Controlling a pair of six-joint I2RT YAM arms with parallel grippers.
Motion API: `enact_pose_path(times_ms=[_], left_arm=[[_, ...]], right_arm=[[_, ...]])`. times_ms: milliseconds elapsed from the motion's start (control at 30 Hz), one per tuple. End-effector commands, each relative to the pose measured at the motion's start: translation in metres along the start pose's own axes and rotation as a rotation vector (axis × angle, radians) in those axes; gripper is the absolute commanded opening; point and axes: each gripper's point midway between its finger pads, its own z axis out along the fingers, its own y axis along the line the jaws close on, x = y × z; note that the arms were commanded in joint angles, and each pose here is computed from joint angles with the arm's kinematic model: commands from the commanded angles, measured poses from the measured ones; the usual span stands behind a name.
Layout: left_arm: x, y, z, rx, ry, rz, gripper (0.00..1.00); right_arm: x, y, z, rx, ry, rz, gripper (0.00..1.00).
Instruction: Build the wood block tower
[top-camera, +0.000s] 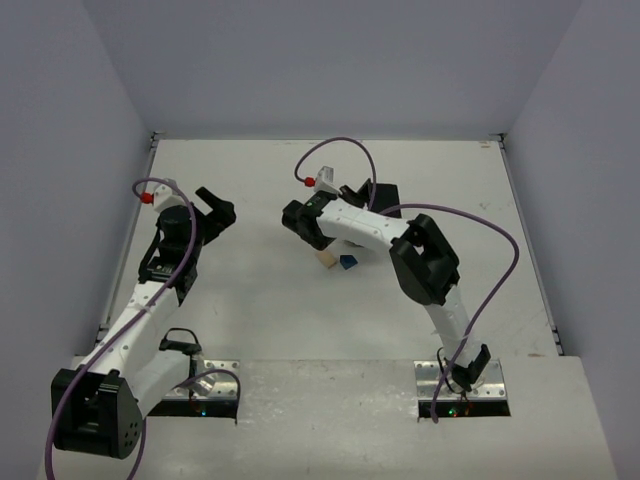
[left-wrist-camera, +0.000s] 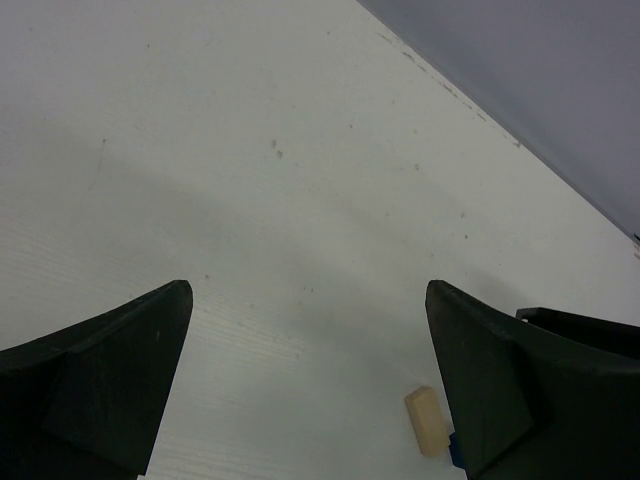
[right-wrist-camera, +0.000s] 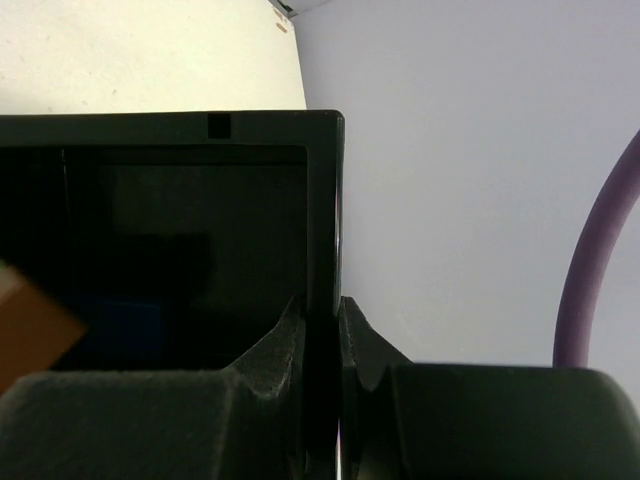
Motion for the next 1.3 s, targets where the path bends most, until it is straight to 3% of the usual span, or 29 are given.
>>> enact_pose_path(times_ms=[0, 433, 633, 900, 1000, 1133, 1167, 1267], left_arm=[[-0.023, -0.016, -0.002, 0.04, -0.056, -0.013, 1.0], [-0.024, -0.016, -0.003, 0.038, -0.056, -0.009, 1.0], [-0.025, -0.017, -0.003, 0.038, -0.055, -0.007, 1.0], [-0.024, -0.018, -0.002, 0.046, -0.048, -0.004, 1.0], [-0.021, -0.018, 0.0, 0.048, -0.039, -0.002, 1.0], [-0.018, -0.02, 0.003, 0.057, -0.022, 0.002, 1.0], [-0.016, -0.021, 0.004, 0.058, -0.016, 0.003, 1.0], [-0.015, -0.021, 0.006, 0.057, -0.007, 0.004, 1.0]], right_arm=[[0.006, -0.041, -0.001, 0.093, -0.043, -0.083, 0.01], [0.013, -0.052, 0.009, 0.105, -0.015, -0.108, 0.04], [0.028, -0.083, 0.02, 0.117, 0.016, 0.181, 0.04], [0.071, -0.094, 0.037, 0.094, 0.18, 0.494, 0.07], [0.091, -0.089, 0.041, 0.087, 0.262, 0.599, 0.1], [0.098, -0.072, 0.036, 0.034, 0.348, 0.693, 0.04], [0.097, -0.062, 0.034, -0.001, 0.379, 0.754, 0.0], [0.083, -0.036, 0.026, -0.175, 0.413, 0.908, 0.0]])
